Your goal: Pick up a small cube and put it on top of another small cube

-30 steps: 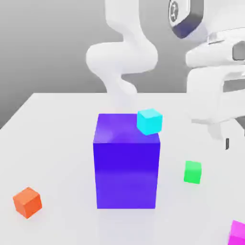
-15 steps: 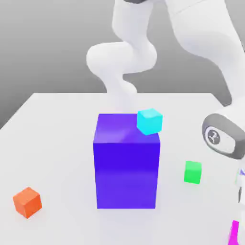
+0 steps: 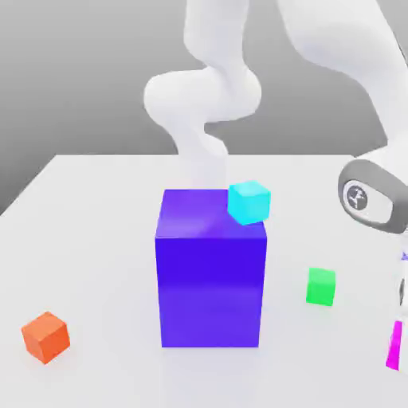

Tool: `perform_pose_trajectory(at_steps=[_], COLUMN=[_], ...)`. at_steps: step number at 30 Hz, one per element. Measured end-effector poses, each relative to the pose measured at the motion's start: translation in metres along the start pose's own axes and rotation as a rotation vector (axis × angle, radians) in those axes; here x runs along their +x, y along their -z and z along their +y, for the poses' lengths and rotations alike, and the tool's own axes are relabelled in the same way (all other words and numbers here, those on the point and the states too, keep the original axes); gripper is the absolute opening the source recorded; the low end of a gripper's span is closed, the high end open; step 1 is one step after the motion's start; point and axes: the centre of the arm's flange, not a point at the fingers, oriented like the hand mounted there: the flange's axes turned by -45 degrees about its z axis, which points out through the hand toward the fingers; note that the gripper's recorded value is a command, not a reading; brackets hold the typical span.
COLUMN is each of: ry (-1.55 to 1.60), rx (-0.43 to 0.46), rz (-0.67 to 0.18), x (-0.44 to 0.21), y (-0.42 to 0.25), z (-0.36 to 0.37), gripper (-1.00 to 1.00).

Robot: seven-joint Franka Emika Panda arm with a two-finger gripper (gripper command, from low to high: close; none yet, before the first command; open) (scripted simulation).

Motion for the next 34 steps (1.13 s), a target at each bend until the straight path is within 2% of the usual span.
perform_pose_trajectory(at_steps=[8, 15, 24, 25, 34], ry=[0.103, 0.156, 0.156, 0.158, 0.169], rx=[0.016, -0.02, -0.036, -0.035, -0.038], rz=[0.008, -0.021, -0.032, -0.031, -0.031], x=[-0.048, -0.115, -0.132, -0.133, -0.129], y=[0.025, 0.027, -0.036, -0.041, -0.027], z=[-0.09, -0.141, -0.143, -0.144, -0.147], gripper=[-1.0, -1.0, -1.0, 1.0, 1.0])
